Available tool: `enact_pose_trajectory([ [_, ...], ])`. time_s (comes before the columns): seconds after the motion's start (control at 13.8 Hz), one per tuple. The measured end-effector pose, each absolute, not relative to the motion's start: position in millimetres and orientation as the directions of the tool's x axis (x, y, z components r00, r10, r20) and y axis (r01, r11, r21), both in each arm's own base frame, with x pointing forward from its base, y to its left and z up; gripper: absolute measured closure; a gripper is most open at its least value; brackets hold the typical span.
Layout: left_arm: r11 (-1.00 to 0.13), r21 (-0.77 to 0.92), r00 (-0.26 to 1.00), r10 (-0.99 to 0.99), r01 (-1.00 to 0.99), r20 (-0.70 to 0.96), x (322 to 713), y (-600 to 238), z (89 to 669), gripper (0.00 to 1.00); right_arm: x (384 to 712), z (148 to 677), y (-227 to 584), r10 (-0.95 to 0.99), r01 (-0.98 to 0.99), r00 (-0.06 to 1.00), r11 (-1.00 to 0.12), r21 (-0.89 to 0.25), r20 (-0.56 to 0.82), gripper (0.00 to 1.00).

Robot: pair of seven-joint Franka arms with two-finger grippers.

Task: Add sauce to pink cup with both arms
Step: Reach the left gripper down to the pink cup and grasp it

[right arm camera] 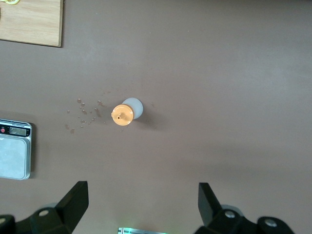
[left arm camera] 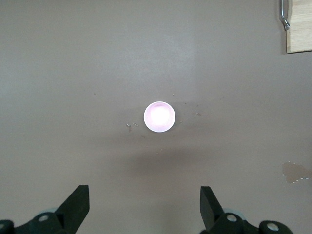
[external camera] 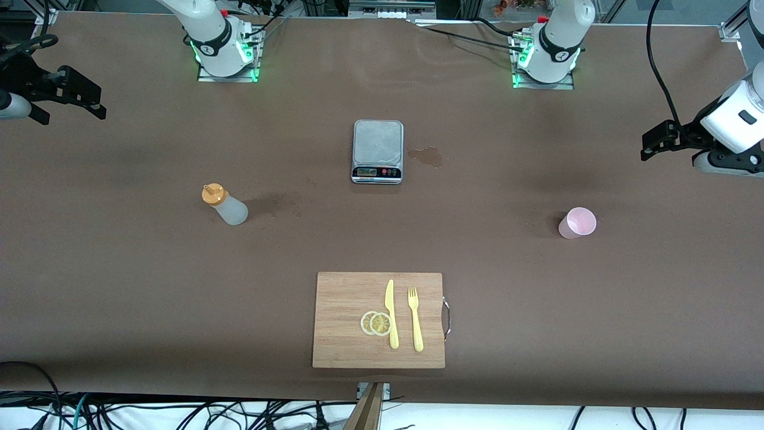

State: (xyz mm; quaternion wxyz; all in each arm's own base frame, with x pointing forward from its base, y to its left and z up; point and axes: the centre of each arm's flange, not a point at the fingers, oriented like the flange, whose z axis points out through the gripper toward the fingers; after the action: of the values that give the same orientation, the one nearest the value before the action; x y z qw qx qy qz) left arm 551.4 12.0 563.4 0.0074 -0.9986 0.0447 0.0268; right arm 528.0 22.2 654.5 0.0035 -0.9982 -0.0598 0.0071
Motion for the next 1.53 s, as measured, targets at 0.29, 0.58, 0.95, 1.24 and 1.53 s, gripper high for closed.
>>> enact_pose_trajectory([
  [0.29, -0.996, -0.009, 0.993, -0.087, -0.088, -0.079, 562, 14, 544, 0.0, 528, 655, 21, 0.117, 0.117, 0.993, -0.993, -0.009, -0.013, 0.0],
  [0.58, -0.997, -0.009, 0.994, -0.073, -0.073, -0.077, 573, 22, 528, 0.0, 527, 656, 13, 0.102, 0.102, 0.995, -0.995, -0.011, -0.011, 0.0],
  [0.95, -0.99, 0.017, 0.972, -0.138, -0.138, -0.19, 599, 25, 441, 0.0, 527, 656, 12, 0.101, 0.101, 0.995, -0.995, -0.013, -0.01, 0.0],
  [1.24, -0.955, 0.063, 0.928, -0.298, -0.291, -0.223, 618, 27, 360, 0.0, 527, 656, 12, 0.101, 0.101, 0.995, -0.995, -0.013, -0.01, 0.0],
  [1.53, -0.909, 0.078, 0.892, -0.417, -0.409, -0.173, 606, 43, 292, 0.0, 528, 656, 12, 0.101, 0.101, 0.995, -0.995, -0.013, -0.01, 0.0],
])
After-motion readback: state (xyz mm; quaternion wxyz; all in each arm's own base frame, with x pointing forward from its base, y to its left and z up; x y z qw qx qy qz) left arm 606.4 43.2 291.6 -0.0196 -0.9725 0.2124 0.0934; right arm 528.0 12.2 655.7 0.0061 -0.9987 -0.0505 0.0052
